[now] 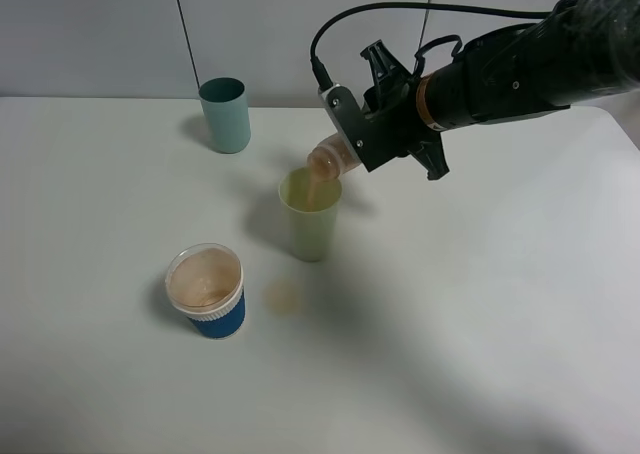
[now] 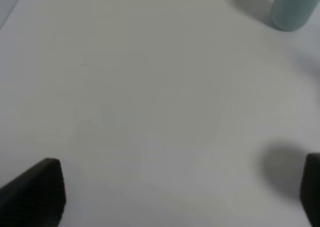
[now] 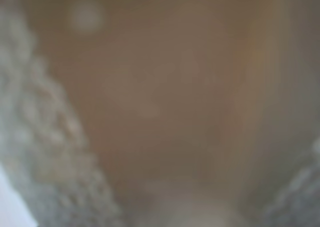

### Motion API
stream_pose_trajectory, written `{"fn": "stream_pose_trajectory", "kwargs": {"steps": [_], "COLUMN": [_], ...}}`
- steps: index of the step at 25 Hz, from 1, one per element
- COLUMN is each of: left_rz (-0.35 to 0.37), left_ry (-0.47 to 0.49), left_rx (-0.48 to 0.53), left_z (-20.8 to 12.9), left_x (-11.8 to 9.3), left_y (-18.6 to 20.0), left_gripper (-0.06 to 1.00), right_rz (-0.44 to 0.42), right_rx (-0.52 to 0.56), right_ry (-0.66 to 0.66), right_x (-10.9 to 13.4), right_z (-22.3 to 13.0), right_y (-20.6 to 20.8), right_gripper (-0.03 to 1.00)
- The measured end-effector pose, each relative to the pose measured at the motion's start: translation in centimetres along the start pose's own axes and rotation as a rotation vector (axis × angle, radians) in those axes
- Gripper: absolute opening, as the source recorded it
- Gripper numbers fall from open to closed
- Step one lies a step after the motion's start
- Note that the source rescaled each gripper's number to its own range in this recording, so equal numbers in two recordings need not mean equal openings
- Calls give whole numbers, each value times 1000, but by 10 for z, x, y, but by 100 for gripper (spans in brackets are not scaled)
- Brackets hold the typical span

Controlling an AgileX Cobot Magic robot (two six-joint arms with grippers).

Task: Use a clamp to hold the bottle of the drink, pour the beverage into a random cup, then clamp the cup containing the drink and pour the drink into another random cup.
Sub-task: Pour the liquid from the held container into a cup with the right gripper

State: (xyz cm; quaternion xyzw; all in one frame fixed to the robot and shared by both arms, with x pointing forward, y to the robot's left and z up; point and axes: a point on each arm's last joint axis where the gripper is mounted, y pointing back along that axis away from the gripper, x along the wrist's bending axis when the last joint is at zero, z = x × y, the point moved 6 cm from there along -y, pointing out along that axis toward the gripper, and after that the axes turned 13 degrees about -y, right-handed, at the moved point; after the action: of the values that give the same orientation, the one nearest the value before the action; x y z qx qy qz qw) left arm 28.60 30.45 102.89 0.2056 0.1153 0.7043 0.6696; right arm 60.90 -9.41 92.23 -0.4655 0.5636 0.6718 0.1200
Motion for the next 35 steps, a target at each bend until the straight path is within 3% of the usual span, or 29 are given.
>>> {"fn": "stream_pose_trajectory", "kwargs": {"steps": [35], "left_rz": [0], "left_ry": [0], "left_rx": [0], "left_z": [0], "left_x": [0], "left_y": [0], "left_gripper": [95], "right_rz": [6], "right_rx": [31], "right_ry": [32], "right_x": [1], "right_z": [-5], "right_y": [0], "right_gripper": [1]}}
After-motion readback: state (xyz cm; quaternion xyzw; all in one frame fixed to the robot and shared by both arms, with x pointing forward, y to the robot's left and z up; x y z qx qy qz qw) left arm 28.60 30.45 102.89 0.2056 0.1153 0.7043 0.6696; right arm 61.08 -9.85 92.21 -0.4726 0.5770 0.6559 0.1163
